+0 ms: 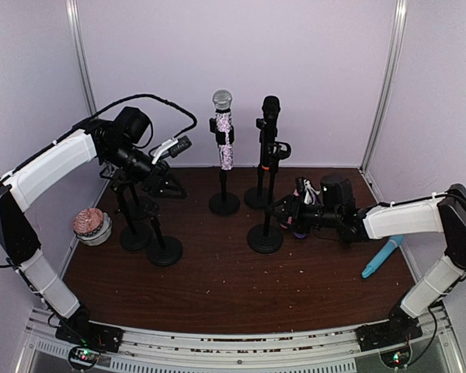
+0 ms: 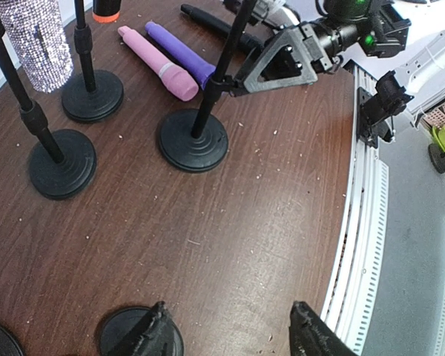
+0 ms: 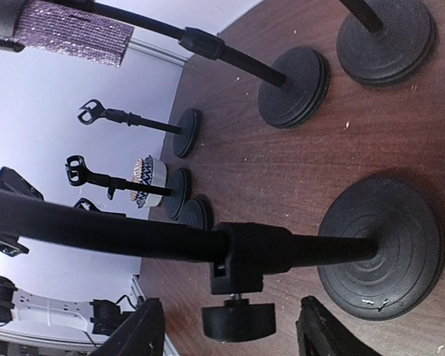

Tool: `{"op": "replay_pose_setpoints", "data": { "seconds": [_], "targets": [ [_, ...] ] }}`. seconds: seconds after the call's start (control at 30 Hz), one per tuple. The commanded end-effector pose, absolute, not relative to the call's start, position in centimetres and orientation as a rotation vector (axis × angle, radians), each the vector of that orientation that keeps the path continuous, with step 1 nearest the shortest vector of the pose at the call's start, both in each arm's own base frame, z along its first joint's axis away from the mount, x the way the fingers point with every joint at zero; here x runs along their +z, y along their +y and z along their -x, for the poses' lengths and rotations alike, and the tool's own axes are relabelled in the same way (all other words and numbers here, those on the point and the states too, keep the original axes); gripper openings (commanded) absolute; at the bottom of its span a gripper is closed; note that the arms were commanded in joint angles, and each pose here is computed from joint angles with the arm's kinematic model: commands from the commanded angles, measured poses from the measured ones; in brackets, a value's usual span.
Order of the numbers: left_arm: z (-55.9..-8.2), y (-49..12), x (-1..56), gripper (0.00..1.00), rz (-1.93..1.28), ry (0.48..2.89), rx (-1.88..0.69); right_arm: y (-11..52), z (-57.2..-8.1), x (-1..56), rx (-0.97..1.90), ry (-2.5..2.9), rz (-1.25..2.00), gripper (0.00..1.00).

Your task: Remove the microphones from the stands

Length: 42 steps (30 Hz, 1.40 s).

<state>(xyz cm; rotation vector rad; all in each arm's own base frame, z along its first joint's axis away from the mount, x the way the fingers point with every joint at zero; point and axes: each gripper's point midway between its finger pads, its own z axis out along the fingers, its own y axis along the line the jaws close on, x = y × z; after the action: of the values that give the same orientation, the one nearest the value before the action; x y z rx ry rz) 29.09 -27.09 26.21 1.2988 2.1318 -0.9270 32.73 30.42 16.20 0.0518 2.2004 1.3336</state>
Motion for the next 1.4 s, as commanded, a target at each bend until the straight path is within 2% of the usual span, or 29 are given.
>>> {"op": "replay_pose_setpoints", "data": {
  "seconds": [0.0, 0.5, 0.87, 1.37],
  "targets": [
    [-28.7, -26.6, 27.4, 0.56, -1.306, 2.091, -0.906, 31.9, -32.9, 18.3, 1.551, 2.158, -0.074, 0.61],
    [-28.9, -26.7, 27.5, 0.56, -1.310, 2.087, -0.906, 31.7, -34.8, 17.6, 1.588, 2.171, -0.155, 0.33],
    [-29.0, -26.8, 27.4, 0.56, -1.310, 2.089, -0.910, 30.7, -34.3, 14.1, 1.458, 2.288, -0.163, 0.00],
    [-29.2, -26.9, 27.4, 0.56, -1.302, 2.097, -0.916, 25.8, -34.3, 9.7, 0.745, 2.467, 0.037, 0.00]
  ]
}}
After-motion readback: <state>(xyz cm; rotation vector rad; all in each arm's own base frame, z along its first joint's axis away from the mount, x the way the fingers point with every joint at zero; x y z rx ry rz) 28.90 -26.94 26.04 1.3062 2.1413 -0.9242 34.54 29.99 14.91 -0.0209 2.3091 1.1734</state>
